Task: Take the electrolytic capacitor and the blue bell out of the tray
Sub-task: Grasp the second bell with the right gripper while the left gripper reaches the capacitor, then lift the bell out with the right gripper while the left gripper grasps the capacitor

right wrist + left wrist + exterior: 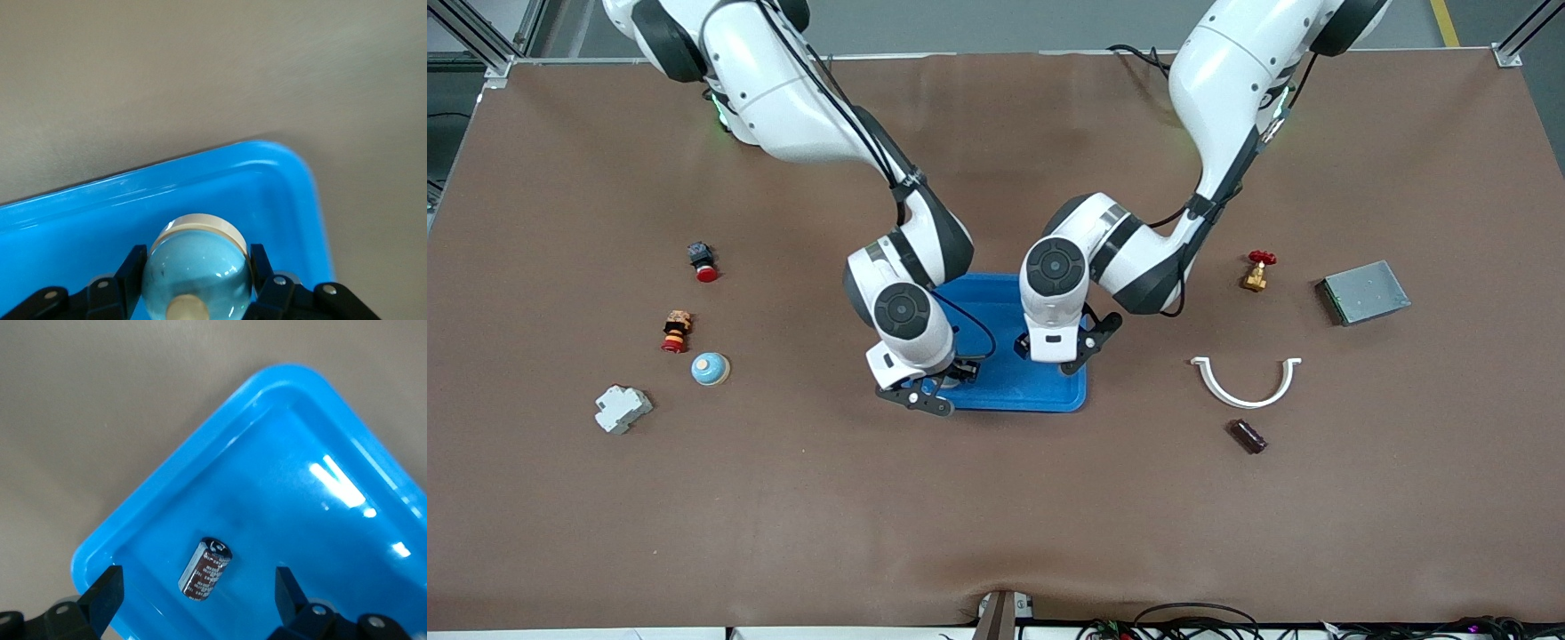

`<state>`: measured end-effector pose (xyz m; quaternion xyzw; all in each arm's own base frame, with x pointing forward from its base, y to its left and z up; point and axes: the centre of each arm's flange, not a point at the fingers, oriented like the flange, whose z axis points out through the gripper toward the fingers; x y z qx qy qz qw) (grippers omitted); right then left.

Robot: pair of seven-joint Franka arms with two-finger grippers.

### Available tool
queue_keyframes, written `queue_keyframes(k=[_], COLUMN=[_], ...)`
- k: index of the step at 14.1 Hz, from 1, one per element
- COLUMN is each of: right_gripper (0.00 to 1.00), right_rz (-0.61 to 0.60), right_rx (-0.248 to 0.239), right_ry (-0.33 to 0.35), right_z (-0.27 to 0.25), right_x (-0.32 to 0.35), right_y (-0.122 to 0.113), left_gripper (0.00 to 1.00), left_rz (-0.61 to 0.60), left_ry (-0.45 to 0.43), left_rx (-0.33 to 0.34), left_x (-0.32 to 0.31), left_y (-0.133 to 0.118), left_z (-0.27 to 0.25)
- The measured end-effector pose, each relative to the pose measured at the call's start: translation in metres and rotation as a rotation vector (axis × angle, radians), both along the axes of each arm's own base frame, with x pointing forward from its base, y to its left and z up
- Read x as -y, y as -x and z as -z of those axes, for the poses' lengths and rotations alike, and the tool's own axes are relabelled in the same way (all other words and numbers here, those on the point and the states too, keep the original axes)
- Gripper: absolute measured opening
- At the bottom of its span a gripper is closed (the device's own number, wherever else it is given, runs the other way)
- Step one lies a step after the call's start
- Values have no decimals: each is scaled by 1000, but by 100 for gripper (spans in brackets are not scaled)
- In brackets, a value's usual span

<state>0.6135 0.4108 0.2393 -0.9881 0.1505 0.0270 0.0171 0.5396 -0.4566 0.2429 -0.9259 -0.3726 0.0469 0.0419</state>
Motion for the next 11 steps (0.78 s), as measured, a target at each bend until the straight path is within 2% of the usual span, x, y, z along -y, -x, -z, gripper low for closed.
queue_keyframes(k=[3, 7, 9, 11], right_gripper=[67, 67, 67, 67], right_rz=[-78, -249, -314, -364], right_rx=[-37, -45, -53, -60], right_ry=[3, -22, -37, -51], right_z=[-44, -46, -40, -33], right_x=[54, 188, 261, 314], right_y=[-23, -65, -74, -72], left_gripper=[100, 100, 100, 100], left_rz=[33, 49, 57, 66], left_ry=[-6, -9, -18, -19], left_rx=[-13, -17, -30, -30], left_x=[17, 24, 26, 27], left_y=[16, 24, 29, 33], left_z=[15, 19, 29, 42])
